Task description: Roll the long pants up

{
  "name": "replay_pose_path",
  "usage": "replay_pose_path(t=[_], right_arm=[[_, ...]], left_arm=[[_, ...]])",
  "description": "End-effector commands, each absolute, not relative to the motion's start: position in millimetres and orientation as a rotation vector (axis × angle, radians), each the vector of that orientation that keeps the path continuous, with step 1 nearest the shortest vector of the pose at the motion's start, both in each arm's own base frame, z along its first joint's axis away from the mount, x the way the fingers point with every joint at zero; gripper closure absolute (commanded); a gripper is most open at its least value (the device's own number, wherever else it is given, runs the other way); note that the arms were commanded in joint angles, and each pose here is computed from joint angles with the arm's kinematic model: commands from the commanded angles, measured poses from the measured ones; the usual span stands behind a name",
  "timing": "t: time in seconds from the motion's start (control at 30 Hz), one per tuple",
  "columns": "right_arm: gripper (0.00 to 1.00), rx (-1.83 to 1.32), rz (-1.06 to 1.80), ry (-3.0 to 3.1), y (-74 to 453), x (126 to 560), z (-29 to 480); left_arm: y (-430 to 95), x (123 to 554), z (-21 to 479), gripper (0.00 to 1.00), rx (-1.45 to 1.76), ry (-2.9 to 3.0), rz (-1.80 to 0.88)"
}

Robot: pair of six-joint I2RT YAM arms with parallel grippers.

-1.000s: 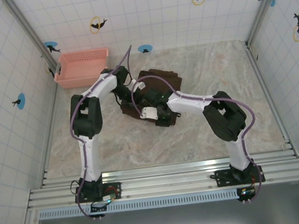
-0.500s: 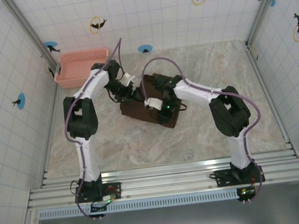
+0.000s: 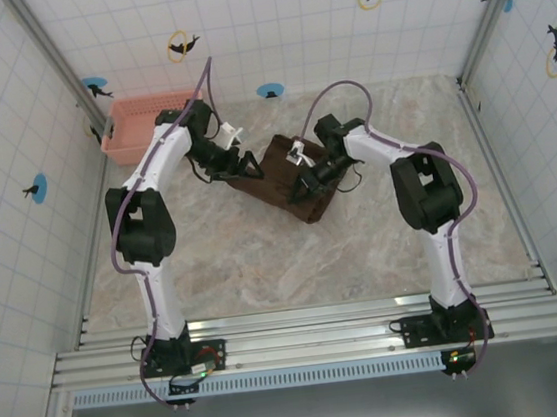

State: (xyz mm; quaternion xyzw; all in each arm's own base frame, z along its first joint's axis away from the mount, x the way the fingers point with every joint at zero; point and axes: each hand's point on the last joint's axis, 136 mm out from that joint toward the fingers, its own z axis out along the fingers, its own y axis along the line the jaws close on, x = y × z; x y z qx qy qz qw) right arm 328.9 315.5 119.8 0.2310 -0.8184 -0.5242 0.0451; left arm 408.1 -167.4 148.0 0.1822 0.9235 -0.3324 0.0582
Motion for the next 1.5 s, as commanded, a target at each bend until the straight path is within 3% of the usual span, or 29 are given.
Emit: replay_pose_path(t=[0.0,0.3,0.67,0.97,1.17,1.37,1.47], right_arm=[[1.0,0.622,-1.722,-2.448,318,344,146],[1.0,0.507,-1.755,-2.502,289,364,145],[1.0,0.486,-1.766,-2.473,288,363,136],[1.0,0.473,-1.773,-2.479,283,367,135],[1.0,0.47,-1.779,-2.47,283,366,134],[1.0,0.489,-1.8,-2.461,284,368,136],[1.0,0.496,-1.805,-2.458,284,369,138]], left_arm=[[-166,412,160,0.02,0.52,2.778,-0.995],[-190,438,149,0.02,0.425,2.726,-1.059],[-219,470,112,0.02,0.387,2.786,-1.003],[-251,517,102,0.02,0.24,2.7,-1.137],[-271,521,85,0.03,0.298,2.719,-1.176],[-267,512,74,0.11,0.307,2.756,-1.165],[-260,507,73,0.2,0.335,2.775,-1.106]])
